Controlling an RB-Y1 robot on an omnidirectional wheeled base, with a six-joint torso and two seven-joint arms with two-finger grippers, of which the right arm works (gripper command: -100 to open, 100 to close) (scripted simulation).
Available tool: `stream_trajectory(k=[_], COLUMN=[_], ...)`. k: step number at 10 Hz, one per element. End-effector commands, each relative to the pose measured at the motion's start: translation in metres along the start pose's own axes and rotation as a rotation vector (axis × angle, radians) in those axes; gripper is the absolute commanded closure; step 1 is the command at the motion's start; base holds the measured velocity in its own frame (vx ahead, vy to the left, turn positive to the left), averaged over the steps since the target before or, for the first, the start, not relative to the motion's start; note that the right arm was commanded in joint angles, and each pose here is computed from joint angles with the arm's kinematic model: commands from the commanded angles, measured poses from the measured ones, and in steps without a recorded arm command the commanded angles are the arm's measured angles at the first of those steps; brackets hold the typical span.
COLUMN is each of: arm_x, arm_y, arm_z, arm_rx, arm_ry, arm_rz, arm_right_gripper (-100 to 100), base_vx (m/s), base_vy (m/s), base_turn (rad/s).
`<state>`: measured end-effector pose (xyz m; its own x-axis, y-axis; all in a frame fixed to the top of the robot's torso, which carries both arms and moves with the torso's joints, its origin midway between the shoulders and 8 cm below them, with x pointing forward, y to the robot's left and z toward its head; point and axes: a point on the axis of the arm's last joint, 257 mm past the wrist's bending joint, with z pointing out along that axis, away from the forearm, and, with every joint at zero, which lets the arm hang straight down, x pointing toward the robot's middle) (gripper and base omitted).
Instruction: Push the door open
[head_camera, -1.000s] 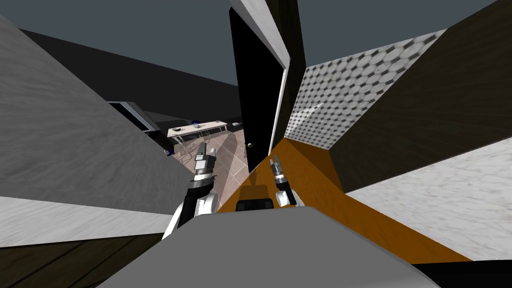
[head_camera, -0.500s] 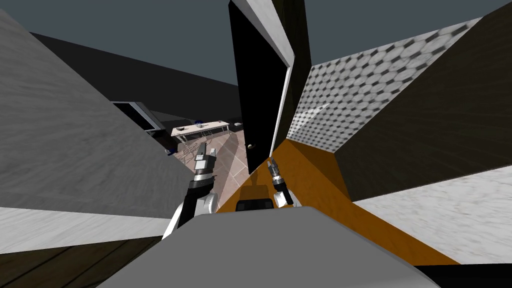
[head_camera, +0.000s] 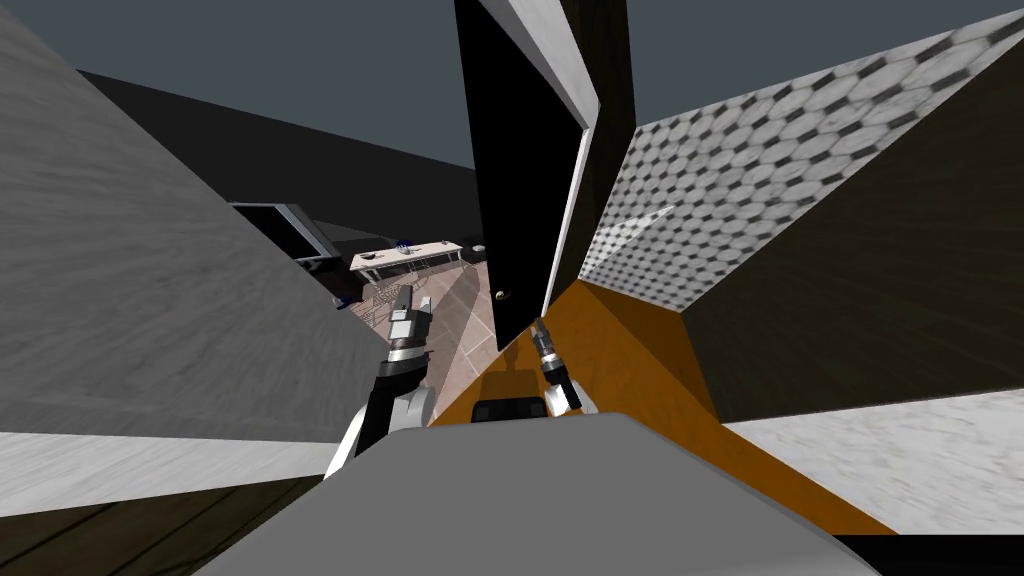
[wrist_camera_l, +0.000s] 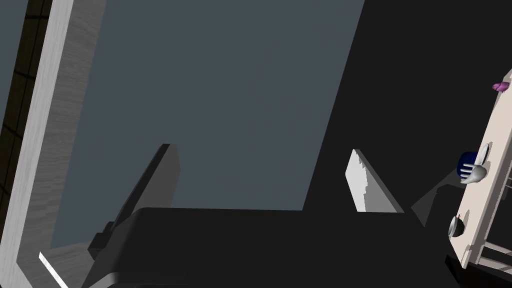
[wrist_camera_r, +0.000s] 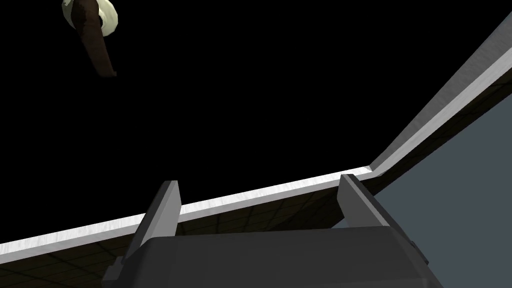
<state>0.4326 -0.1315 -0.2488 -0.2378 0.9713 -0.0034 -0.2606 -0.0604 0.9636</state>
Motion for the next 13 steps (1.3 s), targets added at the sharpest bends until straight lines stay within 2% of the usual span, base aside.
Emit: stream_trajectory(k=[1,4,13], arm_x=[0.006,0.021,0.056], arm_y=[-0.011,-0.033,-0.076], arm_z=[-0.0019,-0.0052,-0.0147], arm_rx=[0.017,0.057,0.137], arm_ry=[0.012,0.044,0.111], arm_rz=[0.001,0.001,0.004], arm_right_gripper=[-100,-100,-100], base_vx=[0.077,0.093,0.078], base_vy=[-0.068,-0.1,-0.075], base_turn=[0.093,0.115,0.073])
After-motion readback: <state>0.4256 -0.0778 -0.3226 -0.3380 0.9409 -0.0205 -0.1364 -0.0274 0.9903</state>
